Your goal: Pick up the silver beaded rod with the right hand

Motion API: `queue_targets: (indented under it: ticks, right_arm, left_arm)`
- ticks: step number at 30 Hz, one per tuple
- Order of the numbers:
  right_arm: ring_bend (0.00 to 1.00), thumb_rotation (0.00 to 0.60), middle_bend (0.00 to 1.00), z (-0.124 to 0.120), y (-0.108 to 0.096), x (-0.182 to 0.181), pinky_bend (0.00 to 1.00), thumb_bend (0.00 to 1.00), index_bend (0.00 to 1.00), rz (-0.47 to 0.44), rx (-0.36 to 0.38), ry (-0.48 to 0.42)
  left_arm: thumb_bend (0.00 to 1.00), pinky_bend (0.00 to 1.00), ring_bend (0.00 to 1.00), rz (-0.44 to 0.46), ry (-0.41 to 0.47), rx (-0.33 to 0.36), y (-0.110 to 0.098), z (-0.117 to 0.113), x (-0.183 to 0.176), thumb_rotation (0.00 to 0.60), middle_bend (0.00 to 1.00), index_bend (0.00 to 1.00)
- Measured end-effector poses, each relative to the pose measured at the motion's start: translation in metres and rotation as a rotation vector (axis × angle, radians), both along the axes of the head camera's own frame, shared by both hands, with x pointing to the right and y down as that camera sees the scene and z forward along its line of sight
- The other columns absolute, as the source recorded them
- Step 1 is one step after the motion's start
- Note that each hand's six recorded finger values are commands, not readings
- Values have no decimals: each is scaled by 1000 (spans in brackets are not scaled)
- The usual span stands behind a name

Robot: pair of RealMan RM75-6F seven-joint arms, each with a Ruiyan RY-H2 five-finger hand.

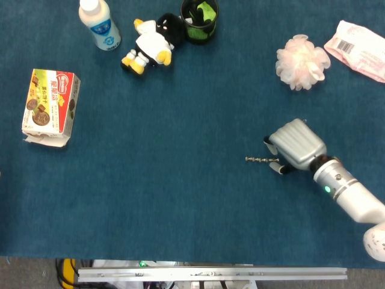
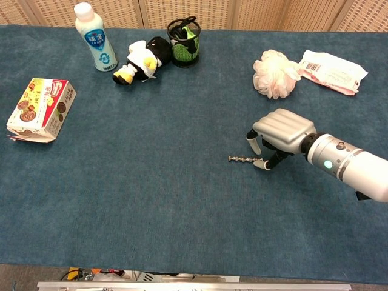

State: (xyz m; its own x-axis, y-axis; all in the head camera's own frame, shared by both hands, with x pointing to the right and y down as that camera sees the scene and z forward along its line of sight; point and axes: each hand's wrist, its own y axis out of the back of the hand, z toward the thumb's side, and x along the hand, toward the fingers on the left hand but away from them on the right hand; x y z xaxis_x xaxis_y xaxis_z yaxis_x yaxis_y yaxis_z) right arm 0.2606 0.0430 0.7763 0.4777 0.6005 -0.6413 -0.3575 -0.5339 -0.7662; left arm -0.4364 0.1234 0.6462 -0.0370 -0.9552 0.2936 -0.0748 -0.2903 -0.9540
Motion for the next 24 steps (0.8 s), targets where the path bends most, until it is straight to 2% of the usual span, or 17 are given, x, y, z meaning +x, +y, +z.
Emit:
queue_targets:
  ticks: [24]
  right_arm:
    - [1000, 600, 980, 7, 4, -7, 1000, 273, 608, -11, -6, 8]
  left_arm:
    - [214, 6, 25, -17, 9, 1, 2, 2, -7, 600, 23, 0]
